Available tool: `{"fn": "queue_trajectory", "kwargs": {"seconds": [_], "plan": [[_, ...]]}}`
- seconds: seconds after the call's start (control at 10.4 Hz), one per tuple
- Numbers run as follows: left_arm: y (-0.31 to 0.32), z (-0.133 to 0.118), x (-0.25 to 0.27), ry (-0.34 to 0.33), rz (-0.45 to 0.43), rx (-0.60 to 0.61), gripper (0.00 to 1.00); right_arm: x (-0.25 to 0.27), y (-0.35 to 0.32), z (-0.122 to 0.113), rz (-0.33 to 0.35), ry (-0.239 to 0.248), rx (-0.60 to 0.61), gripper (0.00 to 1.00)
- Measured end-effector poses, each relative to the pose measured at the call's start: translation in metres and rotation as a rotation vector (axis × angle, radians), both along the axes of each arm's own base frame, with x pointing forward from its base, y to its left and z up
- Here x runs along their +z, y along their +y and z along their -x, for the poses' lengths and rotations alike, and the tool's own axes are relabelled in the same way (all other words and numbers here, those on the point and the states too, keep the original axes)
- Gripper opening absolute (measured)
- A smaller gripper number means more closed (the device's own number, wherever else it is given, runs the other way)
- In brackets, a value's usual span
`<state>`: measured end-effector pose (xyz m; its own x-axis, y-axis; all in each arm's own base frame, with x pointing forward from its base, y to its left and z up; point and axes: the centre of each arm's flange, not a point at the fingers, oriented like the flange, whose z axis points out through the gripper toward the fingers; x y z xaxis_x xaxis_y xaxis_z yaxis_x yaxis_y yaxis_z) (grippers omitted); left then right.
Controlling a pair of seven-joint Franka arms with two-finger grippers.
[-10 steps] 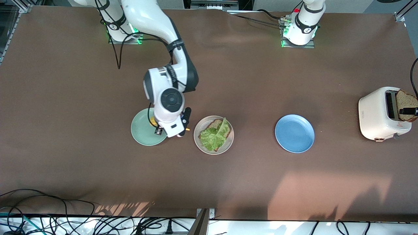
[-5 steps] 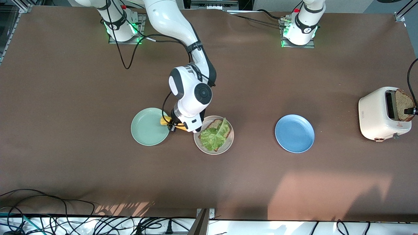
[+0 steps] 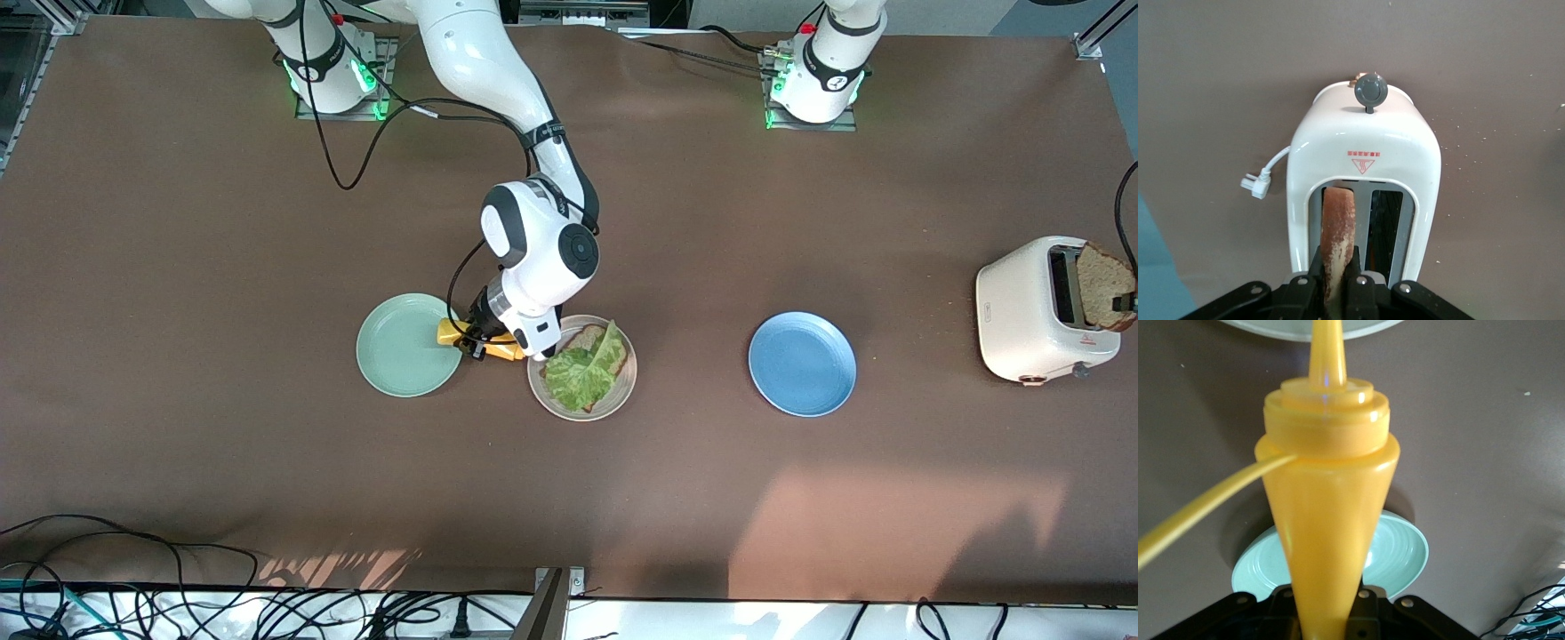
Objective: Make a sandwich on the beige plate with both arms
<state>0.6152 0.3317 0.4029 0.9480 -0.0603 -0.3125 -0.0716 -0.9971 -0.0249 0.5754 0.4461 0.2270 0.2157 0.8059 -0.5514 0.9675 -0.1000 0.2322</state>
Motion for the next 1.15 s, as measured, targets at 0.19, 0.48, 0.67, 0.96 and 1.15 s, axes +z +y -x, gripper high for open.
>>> {"fn": "queue_trajectory", "kwargs": {"seconds": [0.19, 0.48, 0.67, 0.96, 1.15], "plan": [[-0.005, 0.008, 0.052, -0.040, -0.016, -0.033, 0.11, -0.005, 0.003, 0.003, 0.014, -0.001, 0.009, 0.21], [-0.029, 0.026, 0.124, -0.070, -0.027, -0.061, 0.09, -0.007, 0.003, 0.003, 0.022, -0.005, 0.010, 0.21], [-0.069, 0.032, 0.156, -0.057, -0.009, -0.080, 0.09, -0.006, 0.003, 0.003, 0.022, -0.006, 0.010, 0.21], [-0.144, 0.025, 0.174, -0.030, -0.011, 0.000, 0.09, -0.001, -0.003, -0.003, 0.013, -0.006, -0.003, 0.21], [-0.189, 0.018, 0.174, -0.030, 0.001, 0.081, 0.09, 0.018, -0.027, -0.024, -0.091, 0.047, -0.049, 0.21]]}}
